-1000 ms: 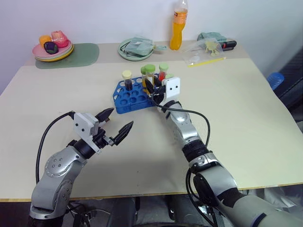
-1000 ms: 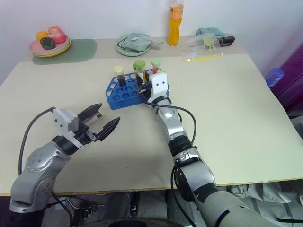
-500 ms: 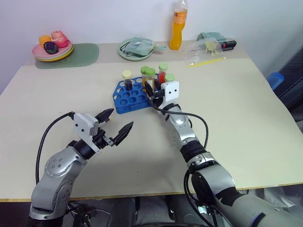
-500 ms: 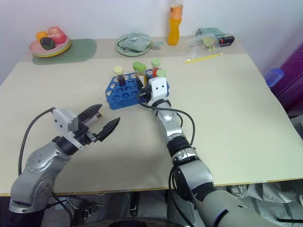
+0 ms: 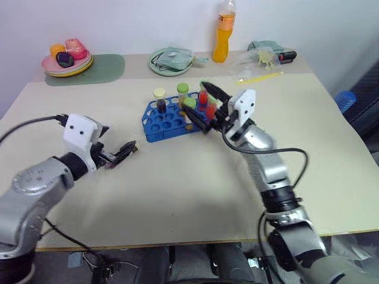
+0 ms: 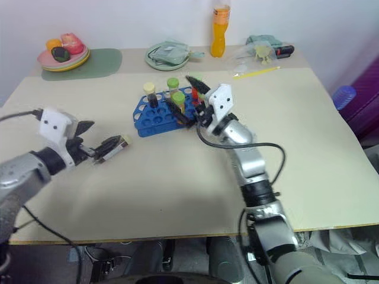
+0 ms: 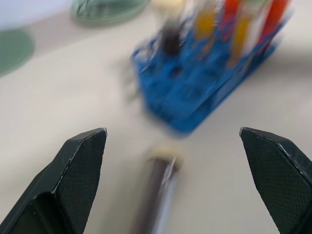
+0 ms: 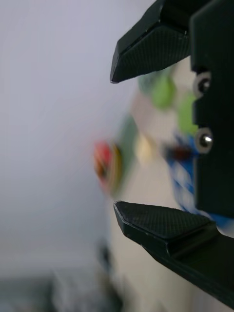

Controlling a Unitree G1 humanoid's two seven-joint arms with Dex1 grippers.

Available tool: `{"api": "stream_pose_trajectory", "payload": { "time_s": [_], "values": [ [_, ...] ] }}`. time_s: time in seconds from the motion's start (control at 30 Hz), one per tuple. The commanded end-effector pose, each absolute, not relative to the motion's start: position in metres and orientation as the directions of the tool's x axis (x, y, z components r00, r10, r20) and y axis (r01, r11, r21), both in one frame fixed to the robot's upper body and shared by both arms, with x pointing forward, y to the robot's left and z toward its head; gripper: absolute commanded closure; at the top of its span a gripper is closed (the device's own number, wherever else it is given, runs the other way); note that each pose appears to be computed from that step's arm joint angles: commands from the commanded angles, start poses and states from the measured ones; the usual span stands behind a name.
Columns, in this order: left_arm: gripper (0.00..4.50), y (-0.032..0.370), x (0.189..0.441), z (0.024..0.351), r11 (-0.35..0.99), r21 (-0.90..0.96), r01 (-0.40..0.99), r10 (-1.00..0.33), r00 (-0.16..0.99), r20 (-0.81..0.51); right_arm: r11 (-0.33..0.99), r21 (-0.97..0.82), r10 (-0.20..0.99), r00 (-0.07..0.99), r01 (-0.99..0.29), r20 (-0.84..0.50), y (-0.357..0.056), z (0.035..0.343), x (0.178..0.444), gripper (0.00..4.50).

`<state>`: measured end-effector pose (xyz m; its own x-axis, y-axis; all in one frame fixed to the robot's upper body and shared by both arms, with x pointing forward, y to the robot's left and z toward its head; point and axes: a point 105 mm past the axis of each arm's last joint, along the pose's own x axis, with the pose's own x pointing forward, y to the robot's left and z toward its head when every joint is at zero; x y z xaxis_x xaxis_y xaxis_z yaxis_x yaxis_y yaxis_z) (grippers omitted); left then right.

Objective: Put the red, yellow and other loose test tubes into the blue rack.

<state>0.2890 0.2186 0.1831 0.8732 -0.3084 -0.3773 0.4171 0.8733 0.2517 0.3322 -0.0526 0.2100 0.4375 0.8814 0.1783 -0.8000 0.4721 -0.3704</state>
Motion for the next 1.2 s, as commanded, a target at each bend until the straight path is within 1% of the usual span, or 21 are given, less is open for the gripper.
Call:
{"api": "stream_pose_trajectory", "payload": {
  "time_s": [0.03,0.07,0.13,0.27,0.33,0.47,0.63,0.73,0.8,0.83,0.97,1.0,1.03,1.13,1.17,1.2],
  "values": [
    [0.0,0.226,0.289,0.165,0.865,0.186,0.465,-0.276,0.753,-0.598,0.189,-0.403,0.977,0.214,-0.896,-0.015,-0.052,0.196,0.292,0.22],
    [0.0,0.228,0.289,0.158,0.857,0.166,0.488,-0.256,0.683,-0.684,0.145,-0.391,0.98,0.187,-0.909,-0.07,-0.057,0.19,0.287,0.22],
    [0.0,0.235,0.291,0.154,0.852,0.164,0.497,-0.209,0.61,-0.764,0.109,-0.375,0.979,0.164,-0.921,-0.119,-0.063,0.184,0.282,0.22],
    [0.0,0.235,0.317,0.157,0.843,0.191,0.503,-0.176,0.594,-0.785,0.117,-0.359,0.974,0.178,-0.926,-0.143,-0.068,0.178,0.283,0.22],
    [0.0,0.231,0.327,0.154,0.821,0.189,0.539,-0.193,0.573,-0.796,0.115,-0.353,0.974,0.175,-0.929,-0.145,-0.066,0.176,0.281,0.22],
    [0.0,0.222,0.35,0.146,0.785,0.127,0.606,-0.256,0.505,-0.824,0.116,-0.334,0.974,0.172,-0.936,-0.145,-0.062,0.17,0.274,0.22],
    [0.0,0.217,0.366,0.143,0.728,0.134,0.672,-0.266,0.457,-0.848,0.124,-0.331,0.969,0.186,-0.935,-0.162,-0.061,0.161,0.269,0.22],
    [0.0,0.215,0.367,0.142,0.699,0.113,0.706,-0.274,0.41,-0.87,0.134,-0.33,0.967,0.196,-0.934,-0.162,-0.061,0.159,0.267,0.22],
    [0.53,0.218,0.368,0.142,0.688,0.12,0.716,-0.258,0.395,-0.882,0.141,-0.33,0.966,0.203,-0.933,-0.161,-0.061,0.159,0.266,0.18],
    [0.87,0.219,0.368,0.142,0.687,0.121,0.717,-0.251,0.39,-0.886,0.144,-0.33,0.965,0.206,-0.933,-0.161,-0.06,0.158,0.266,0.18],
    [2.96,0.224,0.37,0.147,0.686,0.126,0.716,-0.241,0.387,-0.89,0.149,-0.331,0.963,0.213,-0.932,-0.163,-0.06,0.156,0.266,0.18],
    [3.42,0.225,0.37,0.149,0.686,0.128,0.716,-0.241,0.39,-0.889,0.15,-0.331,0.963,0.213,-0.931,-0.163,-0.06,0.156,0.266,0.18],
    [3.74,0.227,0.369,0.152,0.687,0.131,0.714,-0.242,0.395,-0.886,0.15,-0.332,0.963,0.213,-0.931,-0.163,-0.059,0.156,0.266,0.18],
    [3.75,0.236,0.366,0.164,0.697,0.161,0.699,-0.239,0.438,-0.867,0.164,-0.335,0.962,0.226,-0.928,-0.156,-0.058,0.157,0.269,0.18],
    [3.75,0.239,0.366,0.171,0.697,0.184,0.693,-0.249,0.474,-0.844,0.174,-0.337,0.96,0.235,-0.925,-0.15,-0.058,0.157,0.271,0.18],
    [3.75,0.238,0.369,0.183,0.695,0.215,0.686,-0.293,0.543,-0.787,0.196,-0.334,0.957,0.254,-0.922,-0.14,-0.059,0.158,0.273,0.18]
  ]
}}
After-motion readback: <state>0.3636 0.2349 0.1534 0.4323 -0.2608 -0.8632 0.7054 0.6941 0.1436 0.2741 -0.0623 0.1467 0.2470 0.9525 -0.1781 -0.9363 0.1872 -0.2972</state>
